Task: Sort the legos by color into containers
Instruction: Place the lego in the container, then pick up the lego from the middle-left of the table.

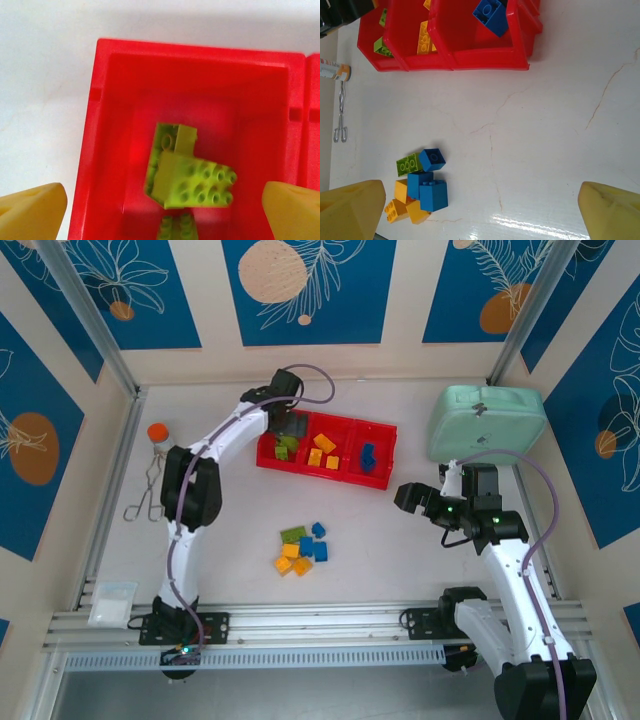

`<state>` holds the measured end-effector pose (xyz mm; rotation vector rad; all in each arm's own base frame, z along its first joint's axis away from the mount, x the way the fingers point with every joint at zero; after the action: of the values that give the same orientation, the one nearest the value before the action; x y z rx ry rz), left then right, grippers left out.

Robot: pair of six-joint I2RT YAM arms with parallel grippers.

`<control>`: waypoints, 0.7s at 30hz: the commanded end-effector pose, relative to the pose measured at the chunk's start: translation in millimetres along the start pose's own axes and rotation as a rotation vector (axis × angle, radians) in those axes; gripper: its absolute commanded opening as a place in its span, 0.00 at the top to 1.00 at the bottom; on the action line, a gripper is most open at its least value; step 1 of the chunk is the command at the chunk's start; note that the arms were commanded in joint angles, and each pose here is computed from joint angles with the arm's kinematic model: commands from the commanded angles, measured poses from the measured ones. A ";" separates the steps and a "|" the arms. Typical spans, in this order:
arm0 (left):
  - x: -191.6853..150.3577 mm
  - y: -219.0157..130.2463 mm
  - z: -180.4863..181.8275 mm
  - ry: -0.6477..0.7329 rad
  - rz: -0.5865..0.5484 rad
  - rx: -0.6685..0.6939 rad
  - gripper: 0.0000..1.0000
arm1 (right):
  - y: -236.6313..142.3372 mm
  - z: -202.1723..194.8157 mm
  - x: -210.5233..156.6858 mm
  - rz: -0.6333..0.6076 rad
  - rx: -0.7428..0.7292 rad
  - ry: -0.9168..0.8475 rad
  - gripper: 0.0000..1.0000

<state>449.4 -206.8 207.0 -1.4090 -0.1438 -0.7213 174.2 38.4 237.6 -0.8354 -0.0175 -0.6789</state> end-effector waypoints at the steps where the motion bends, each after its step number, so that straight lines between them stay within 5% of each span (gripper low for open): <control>1: 2.7 -49.8 15.0 -0.015 -0.101 -0.030 0.01 | 1.2 -1.0 -2.8 0.021 0.013 0.007 0.01; 11: -82.6 -106.3 2.9 -0.017 -0.084 -0.185 0.01 | 1.1 0.4 -4.4 0.027 0.021 0.000 0.01; 21: -167.8 -109.2 -55.8 0.035 0.097 -0.243 0.01 | 2.8 0.3 -4.1 0.033 0.020 0.003 0.01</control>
<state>256.3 -191.2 208.8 -1.5898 0.0372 -0.7509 173.8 39.3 237.6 -0.8346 -0.0199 -0.6741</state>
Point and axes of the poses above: each hand's point on the last joint's axis, 136 mm out from that joint toward the fingers, its own y axis out along the fingers, its own z axis along the line the jaws close on, x = y × z, the point moved 10 cm from there along -y, back along the fingers, and after that the axes turned 15 degrees about y, right-handed, at the moved point
